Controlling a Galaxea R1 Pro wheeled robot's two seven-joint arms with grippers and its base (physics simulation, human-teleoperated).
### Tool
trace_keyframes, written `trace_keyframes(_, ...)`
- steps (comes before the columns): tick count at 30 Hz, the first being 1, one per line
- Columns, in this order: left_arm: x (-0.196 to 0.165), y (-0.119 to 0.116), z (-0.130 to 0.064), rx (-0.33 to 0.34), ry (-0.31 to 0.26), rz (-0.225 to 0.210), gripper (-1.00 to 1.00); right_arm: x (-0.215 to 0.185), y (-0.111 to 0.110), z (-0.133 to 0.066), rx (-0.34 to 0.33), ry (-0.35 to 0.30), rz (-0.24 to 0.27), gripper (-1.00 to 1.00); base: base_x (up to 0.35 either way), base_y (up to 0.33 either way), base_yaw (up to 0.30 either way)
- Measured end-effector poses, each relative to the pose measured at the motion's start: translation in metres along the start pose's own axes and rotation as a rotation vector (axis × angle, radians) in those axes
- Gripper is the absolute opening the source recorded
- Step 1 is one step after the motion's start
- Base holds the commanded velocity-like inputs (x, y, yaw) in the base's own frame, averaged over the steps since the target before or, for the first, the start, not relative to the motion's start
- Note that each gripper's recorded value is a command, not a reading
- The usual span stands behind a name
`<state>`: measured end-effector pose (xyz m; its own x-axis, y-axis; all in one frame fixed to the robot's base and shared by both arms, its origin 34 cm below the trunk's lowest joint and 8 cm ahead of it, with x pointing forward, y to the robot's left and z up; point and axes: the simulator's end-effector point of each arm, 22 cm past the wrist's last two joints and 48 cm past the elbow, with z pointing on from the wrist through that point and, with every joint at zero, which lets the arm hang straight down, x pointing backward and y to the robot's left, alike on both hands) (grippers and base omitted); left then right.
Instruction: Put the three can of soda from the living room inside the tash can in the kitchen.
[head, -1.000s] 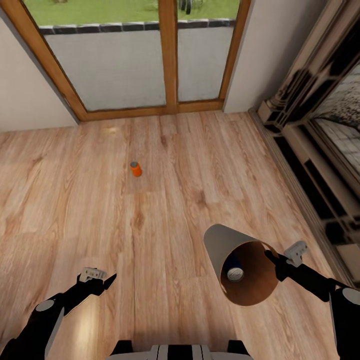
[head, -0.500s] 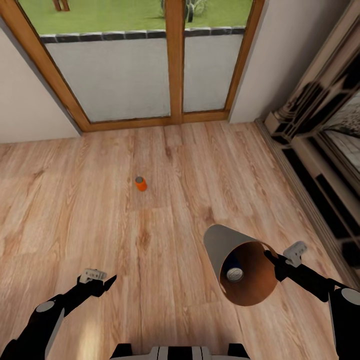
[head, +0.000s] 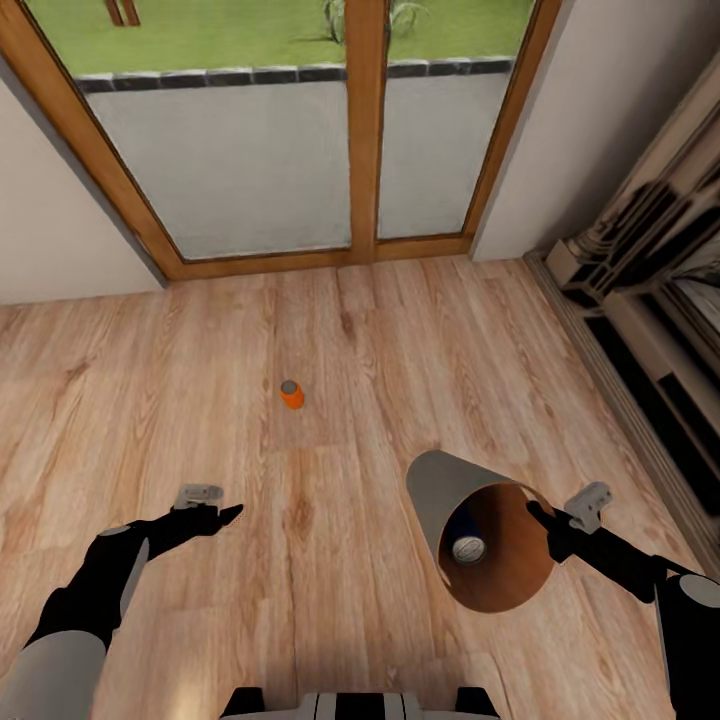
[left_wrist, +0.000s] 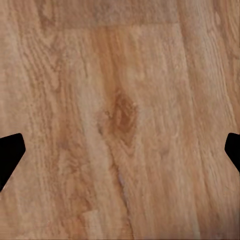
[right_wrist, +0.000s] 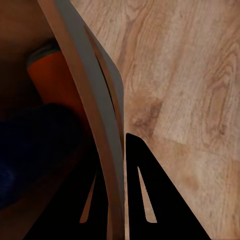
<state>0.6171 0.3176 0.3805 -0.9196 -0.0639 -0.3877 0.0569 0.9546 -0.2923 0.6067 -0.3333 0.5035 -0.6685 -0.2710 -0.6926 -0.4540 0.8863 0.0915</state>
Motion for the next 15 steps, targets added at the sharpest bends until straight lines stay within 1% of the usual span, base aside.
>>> trace_keyframes(1,-0.004,0.000,0.001,-0.001,-0.001,-0.002,1.00,0.000,0.000,0.000,0.000,0.001,0.002,-1.00,0.317,0.110,0.000)
trace_keyframes(3,-0.010,0.000,0.001,-0.002,-0.004,-0.004,1.00,0.001,-0.001,-0.001,0.003,0.018,0.023,-1.00,0.317,0.105,0.000)
trace_keyframes(4,-0.017,-0.001,0.001,-0.002,-0.005,-0.009,1.00,0.004,-0.003,-0.003,0.008,0.052,0.065,-1.00,0.317,0.101,0.000)
trace_keyframes(6,-0.027,-0.001,0.002,-0.001,-0.002,-0.020,1.00,0.005,-0.002,-0.004,0.005,0.085,0.096,-1.00,0.317,0.095,0.000)
trace_keyframes(7,-0.037,-0.002,0.002,0.000,-0.004,-0.026,1.00,-0.001,-0.001,-0.004,0.003,0.091,0.107,-1.00,0.317,0.085,0.000)
trace_keyframes(8,-0.040,-0.002,0.002,0.000,-0.006,-0.027,1.00,-0.007,0.000,-0.004,0.001,0.080,0.113,-1.00,0.318,0.074,0.000)
trace_keyframes(10,-0.050,-0.003,0.003,-0.001,-0.014,-0.025,1.00,-0.008,-0.001,-0.005,0.005,0.089,0.108,-1.00,0.319,0.048,0.000)
trace_keyframes(11,-0.068,-0.003,0.003,-0.006,-0.029,-0.025,1.00,-0.009,-0.002,-0.006,0.010,0.096,0.103,-1.00,0.320,0.024,0.000)
trace_keyframes(12,-0.087,-0.003,0.003,-0.010,-0.032,-0.037,1.00,-0.009,-0.004,-0.007,0.018,0.112,0.104,-1.00,0.321,0.015,0.000)
trace_keyframes(13,-0.102,-0.004,0.003,-0.012,-0.018,-0.060,1.00,-0.007,-0.007,-0.009,0.033,0.142,0.110,-1.00,0.321,0.010,0.000)
trace_keyframes(14,-0.113,-0.006,0.002,-0.012,0.003,-0.086,1.00,-0.003,-0.011,-0.012,0.054,0.183,0.118,-1.00,0.321,0.008,0.000)
trace_keyframes(15,-0.119,-0.006,0.001,-0.012,0.011,-0.097,1.00,0.001,-0.015,-0.014,0.069,0.213,0.115,-1.00,0.321,0.005,0.000)
